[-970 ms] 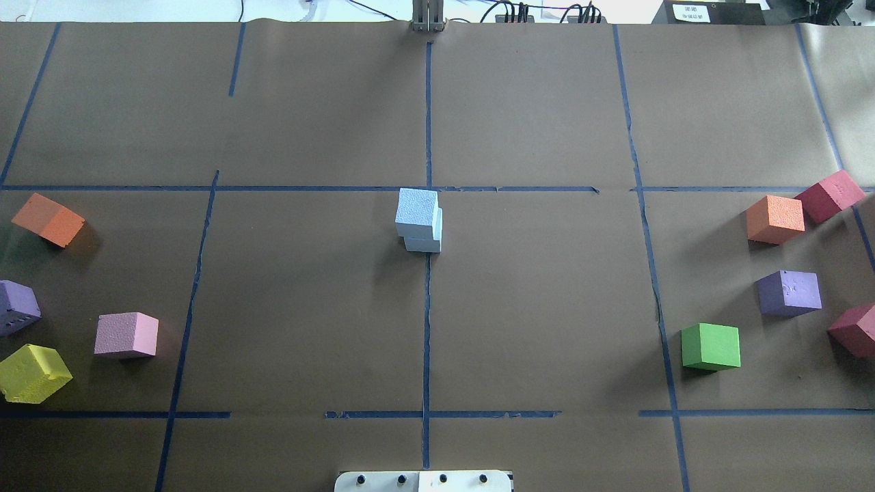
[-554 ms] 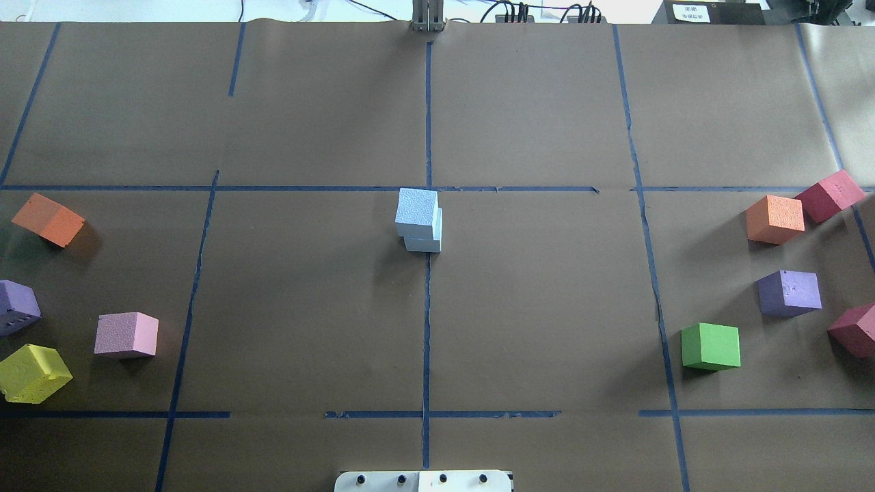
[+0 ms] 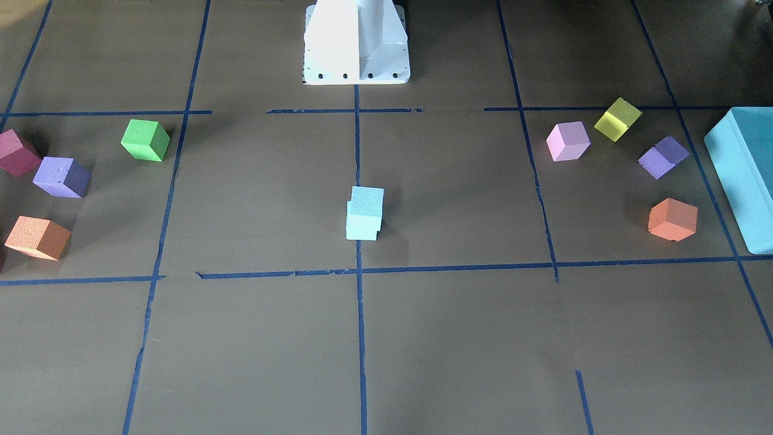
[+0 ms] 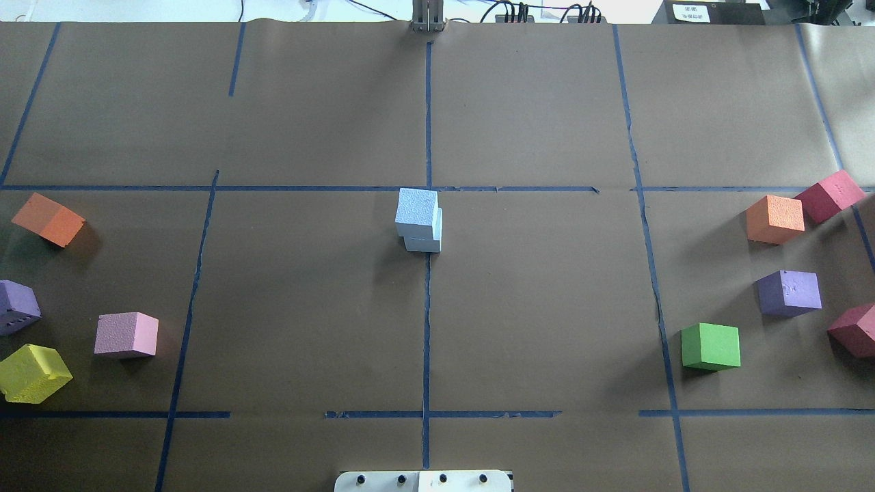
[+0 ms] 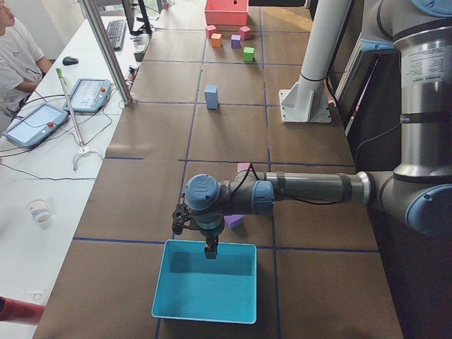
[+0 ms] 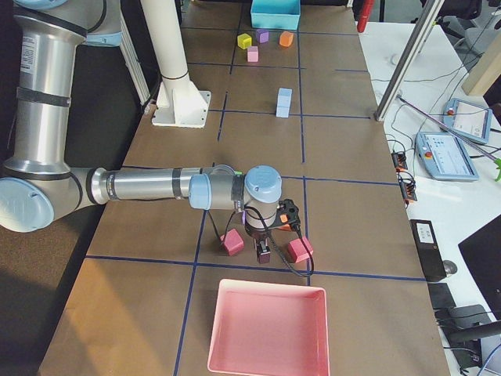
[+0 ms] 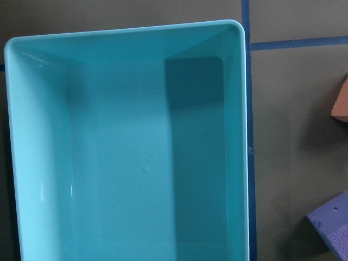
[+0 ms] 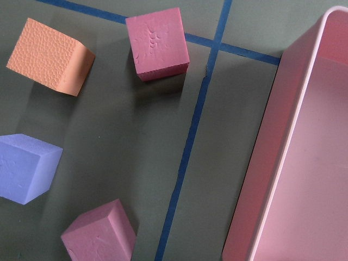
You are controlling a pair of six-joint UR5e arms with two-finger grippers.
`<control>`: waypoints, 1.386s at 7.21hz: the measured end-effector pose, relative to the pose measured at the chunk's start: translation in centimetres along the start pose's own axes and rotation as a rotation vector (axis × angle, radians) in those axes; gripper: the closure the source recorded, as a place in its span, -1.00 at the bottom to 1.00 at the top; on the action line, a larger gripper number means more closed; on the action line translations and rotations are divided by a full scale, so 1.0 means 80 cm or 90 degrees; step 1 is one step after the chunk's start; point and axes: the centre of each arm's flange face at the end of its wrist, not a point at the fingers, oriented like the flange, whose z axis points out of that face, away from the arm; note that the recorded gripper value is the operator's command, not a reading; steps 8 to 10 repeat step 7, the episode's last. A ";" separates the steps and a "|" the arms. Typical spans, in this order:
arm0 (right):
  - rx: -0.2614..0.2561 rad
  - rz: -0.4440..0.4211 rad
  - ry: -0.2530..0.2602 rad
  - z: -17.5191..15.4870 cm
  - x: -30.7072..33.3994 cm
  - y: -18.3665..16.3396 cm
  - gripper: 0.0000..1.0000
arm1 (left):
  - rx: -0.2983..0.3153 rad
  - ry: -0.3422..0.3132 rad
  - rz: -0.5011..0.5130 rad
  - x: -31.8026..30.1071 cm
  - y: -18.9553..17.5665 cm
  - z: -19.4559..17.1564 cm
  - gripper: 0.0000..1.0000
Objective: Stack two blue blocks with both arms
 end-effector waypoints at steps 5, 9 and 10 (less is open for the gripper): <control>0.005 0.021 -0.026 0.000 -0.005 0.002 -0.99 | -0.004 0.003 0.000 -0.001 0.009 0.005 -1.00; 0.005 0.025 -0.028 0.001 -0.005 0.001 -0.99 | -0.004 0.003 0.000 -0.001 0.009 0.005 -1.00; 0.005 0.025 -0.028 0.001 -0.005 0.001 -0.99 | -0.004 0.003 0.000 -0.001 0.009 0.005 -1.00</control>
